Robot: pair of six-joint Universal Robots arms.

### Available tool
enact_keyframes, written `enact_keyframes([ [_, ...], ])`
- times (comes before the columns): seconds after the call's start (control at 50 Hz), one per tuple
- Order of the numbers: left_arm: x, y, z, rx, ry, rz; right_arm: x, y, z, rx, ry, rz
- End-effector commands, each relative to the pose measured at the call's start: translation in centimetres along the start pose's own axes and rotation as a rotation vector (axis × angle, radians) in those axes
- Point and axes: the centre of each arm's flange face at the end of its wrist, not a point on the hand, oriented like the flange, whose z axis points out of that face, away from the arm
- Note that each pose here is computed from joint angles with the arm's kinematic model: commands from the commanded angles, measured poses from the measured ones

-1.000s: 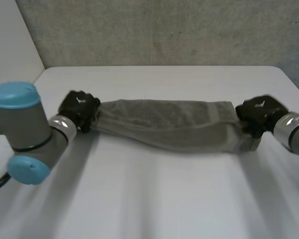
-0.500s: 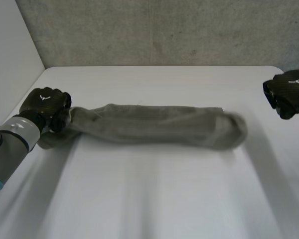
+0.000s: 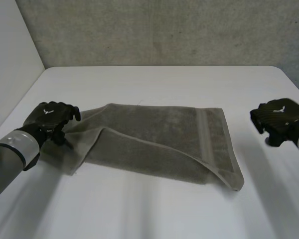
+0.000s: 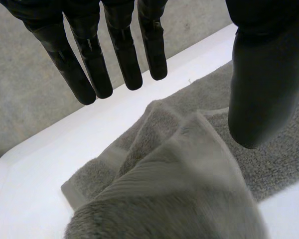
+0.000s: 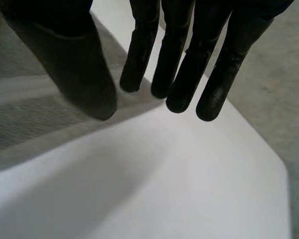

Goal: Fold the towel.

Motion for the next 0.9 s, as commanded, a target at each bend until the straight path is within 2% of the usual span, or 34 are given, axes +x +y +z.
enact_keyframes([
  [0.02, -0.9, 0.3, 0.1, -0.01, -0.029, -0.013, -4.4, 0.2, -1.6, 0.021, -0.164, 0.064],
  [0.14, 0.0, 1.2, -0.3, -0.036, -0.009, -0.023, -7.5, 1.2, -4.3, 0.037, -0.271, 0.121],
  [0.24, 1.7, 1.8, -1.1, -0.058, 0.031, -0.068, -8.0, 1.2, -5.1, 0.099, -0.252, 0.097],
  [0.28, 3.3, 2.0, -1.7, -0.063, 0.075, -0.113, -8.0, 1.4, -5.3, 0.127, -0.227, 0.083],
  [0.38, 4.6, 2.7, -2.3, -0.079, 0.069, -0.147, -8.8, 2.2, -5.6, 0.119, -0.238, 0.088],
  [0.6, 5.5, 4.3, -2.1, -0.048, -0.099, -0.085, -9.8, 3.7, -4.7, 0.14, -0.221, 0.056],
  [0.74, 7.1, 6.3, -1.4, -0.102, -0.063, -0.016, -10.2, 4.7, -3.5, 0.111, -0.232, 0.062],
  [0.9, 7.2, 6.4, -0.2, -0.061, -0.069, 0.074, -9.8, 5.0, -2.9, 0.102, -0.178, 0.049],
])
